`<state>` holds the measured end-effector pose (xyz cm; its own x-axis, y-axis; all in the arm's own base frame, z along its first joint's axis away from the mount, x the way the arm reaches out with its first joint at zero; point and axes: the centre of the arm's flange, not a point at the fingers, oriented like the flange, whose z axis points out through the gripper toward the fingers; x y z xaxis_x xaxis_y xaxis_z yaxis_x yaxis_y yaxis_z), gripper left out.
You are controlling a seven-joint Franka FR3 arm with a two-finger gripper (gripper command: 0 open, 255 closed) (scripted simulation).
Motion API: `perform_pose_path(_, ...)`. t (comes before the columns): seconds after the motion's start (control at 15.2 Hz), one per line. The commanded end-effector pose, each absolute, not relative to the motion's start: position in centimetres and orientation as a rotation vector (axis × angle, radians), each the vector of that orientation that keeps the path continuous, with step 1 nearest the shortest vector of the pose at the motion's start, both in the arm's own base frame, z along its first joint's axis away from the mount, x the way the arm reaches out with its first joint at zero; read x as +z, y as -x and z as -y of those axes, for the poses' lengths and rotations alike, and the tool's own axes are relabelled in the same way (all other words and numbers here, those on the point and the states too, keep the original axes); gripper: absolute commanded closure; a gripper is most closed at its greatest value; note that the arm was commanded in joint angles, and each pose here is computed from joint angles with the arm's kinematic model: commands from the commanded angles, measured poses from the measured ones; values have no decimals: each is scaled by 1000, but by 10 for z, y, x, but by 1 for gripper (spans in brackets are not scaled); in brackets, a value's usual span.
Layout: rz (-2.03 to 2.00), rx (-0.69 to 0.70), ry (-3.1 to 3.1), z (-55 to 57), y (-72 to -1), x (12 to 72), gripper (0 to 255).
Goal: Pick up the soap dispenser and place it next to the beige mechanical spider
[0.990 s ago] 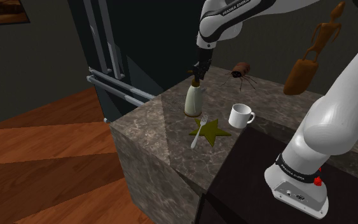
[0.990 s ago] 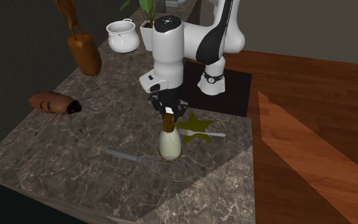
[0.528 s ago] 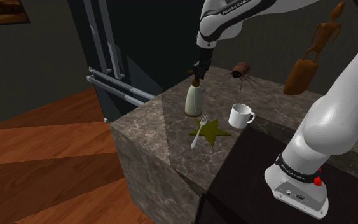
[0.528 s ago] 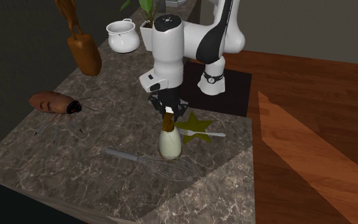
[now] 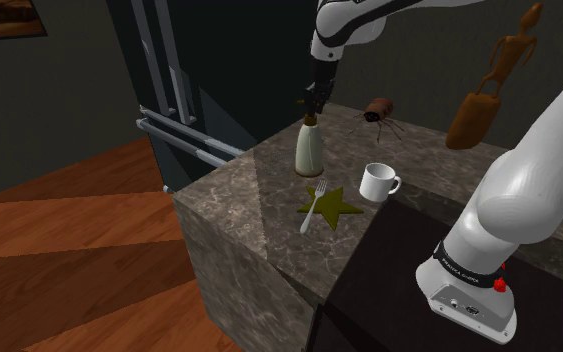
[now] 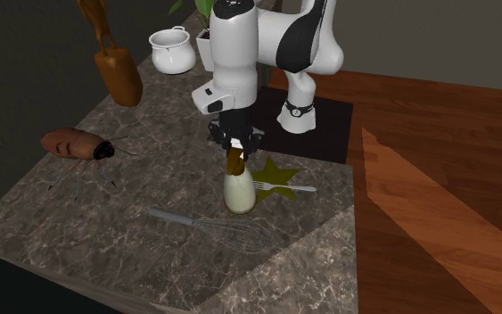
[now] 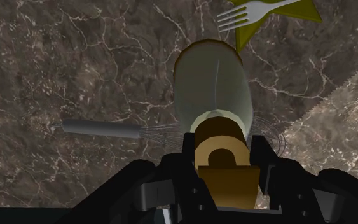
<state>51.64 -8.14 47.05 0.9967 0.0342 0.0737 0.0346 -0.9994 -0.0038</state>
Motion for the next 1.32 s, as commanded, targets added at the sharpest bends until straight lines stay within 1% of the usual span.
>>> perform_pose_path(0.0, 54, -116, 3134, 81, -516, 481, 255)
perform_pose_path(1.25, 54, -116, 3134, 81, -516, 582, 255)
